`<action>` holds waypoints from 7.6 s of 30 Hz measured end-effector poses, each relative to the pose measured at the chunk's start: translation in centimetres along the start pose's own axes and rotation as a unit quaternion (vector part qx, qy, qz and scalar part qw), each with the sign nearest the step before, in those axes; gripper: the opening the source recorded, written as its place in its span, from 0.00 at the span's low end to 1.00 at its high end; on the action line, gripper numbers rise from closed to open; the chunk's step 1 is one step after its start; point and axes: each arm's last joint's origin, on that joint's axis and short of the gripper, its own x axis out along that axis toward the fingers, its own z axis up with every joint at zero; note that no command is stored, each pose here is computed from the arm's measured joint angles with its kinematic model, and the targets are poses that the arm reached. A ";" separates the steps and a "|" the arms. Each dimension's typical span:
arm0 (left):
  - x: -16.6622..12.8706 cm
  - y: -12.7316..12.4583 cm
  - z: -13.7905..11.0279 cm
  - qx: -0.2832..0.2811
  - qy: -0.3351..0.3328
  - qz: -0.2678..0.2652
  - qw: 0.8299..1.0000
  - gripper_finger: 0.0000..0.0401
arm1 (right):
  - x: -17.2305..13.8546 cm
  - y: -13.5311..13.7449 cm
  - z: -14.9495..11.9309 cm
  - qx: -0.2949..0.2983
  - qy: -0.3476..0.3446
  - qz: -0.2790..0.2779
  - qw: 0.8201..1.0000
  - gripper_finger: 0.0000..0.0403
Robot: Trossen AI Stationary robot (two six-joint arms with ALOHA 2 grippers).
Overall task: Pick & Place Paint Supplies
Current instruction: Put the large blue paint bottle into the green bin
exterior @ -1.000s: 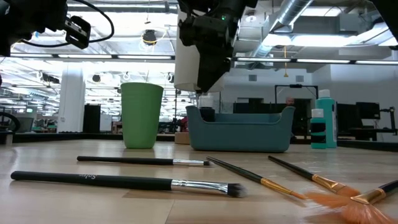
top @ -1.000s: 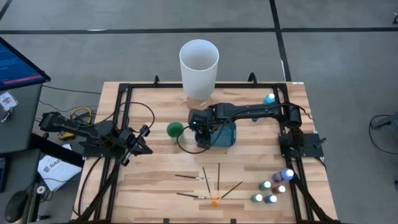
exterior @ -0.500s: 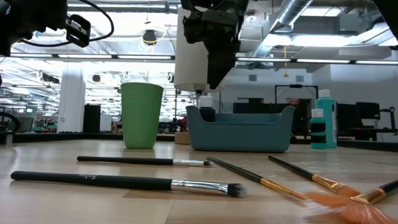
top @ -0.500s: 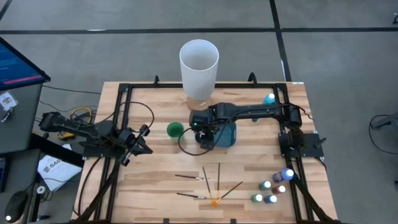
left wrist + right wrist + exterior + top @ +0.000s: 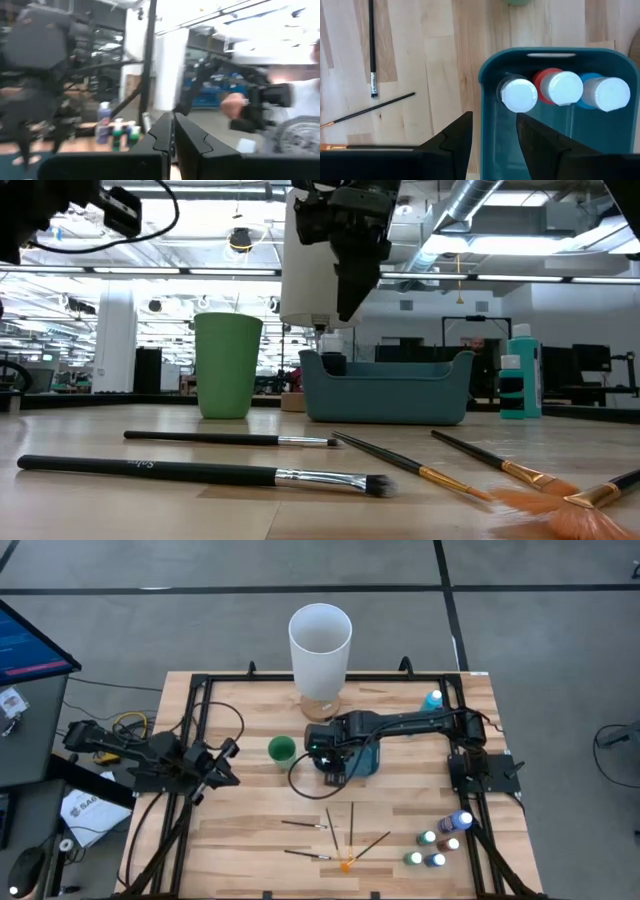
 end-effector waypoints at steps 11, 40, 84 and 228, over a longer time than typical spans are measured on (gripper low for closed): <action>-2.3 0.8 0.9 -0.001 -0.018 0.038 0.999 0.02 | 0.0 0.2 -0.1 -0.002 0.005 0.000 1.000 0.34; -3.5 2.5 -1.8 0.015 0.053 0.103 0.993 0.02 | -0.8 -2.0 -2.4 0.035 0.112 -0.048 0.992 0.39; -3.4 2.5 -2.0 0.012 0.061 0.105 0.992 0.02 | -5.6 -14.0 -22.6 0.450 0.058 -0.178 0.873 0.50; -3.4 2.5 -2.0 0.012 0.061 0.105 0.993 0.02 | -17.3 -8.6 -12.8 0.315 -0.161 -0.084 0.932 0.27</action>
